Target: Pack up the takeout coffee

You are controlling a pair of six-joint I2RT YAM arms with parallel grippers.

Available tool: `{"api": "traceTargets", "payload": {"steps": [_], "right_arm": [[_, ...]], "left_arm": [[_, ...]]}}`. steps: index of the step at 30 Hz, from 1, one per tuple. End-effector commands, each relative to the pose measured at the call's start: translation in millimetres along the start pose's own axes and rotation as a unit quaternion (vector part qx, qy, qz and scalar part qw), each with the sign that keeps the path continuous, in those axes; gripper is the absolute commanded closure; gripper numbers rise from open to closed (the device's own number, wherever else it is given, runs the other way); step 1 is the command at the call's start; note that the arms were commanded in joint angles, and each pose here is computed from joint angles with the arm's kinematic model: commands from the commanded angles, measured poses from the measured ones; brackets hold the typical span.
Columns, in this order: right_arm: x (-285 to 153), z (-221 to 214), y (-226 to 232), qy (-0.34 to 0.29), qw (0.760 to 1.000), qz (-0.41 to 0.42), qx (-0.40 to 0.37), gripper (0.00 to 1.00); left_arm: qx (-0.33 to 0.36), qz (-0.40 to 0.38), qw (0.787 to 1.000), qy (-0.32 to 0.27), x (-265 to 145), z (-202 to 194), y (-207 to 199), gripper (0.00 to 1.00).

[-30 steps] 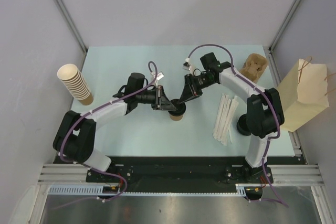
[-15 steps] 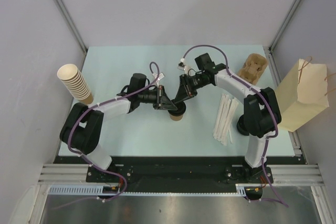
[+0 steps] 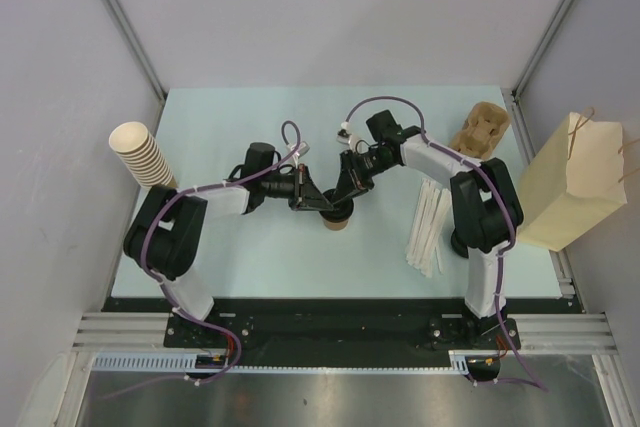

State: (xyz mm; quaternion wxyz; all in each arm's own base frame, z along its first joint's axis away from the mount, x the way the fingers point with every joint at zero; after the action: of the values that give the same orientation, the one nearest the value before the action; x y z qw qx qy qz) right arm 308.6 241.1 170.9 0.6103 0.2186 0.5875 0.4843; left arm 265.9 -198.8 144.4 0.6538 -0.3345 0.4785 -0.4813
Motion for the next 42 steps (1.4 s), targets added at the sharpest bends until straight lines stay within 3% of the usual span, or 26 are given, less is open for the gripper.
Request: {"api": "traceTargets", "payload": {"steps": [1, 21, 42], "right_arm": [[9.7, -2.1, -22.2, 0.013, 1.0, -0.023, 0.013, 0.81], [22.8, -25.0, -82.4, 0.041, 0.994, -0.05, 0.085, 0.83], [35.8, -37.6, -114.4, 0.055, 0.985, -0.123, 0.108, 0.85]], "left_arm": [[-0.037, 0.05, 0.998, 0.002, 0.9, -12.6, 33.8, 1.0], [-0.064, 0.112, 0.992, 0.007, 0.2, -20.1, 54.3, 1.0], [-0.015, 0.145, 0.989, -0.009, -2.3, -14.3, 40.9, 1.0]]}}
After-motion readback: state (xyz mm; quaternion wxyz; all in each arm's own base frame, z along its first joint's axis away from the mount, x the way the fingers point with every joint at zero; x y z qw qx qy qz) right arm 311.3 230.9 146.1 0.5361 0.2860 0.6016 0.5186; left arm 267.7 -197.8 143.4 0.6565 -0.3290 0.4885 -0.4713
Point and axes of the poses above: each gripper's point midway between its finger pads, its own x axis out along the fingers, its own y axis along the line the jaws close on, z = x × y, the point moved 9 cm from there along -x, back along the fingers, and after that the axes turned 3 degrees about x, right-handed, at the moved point
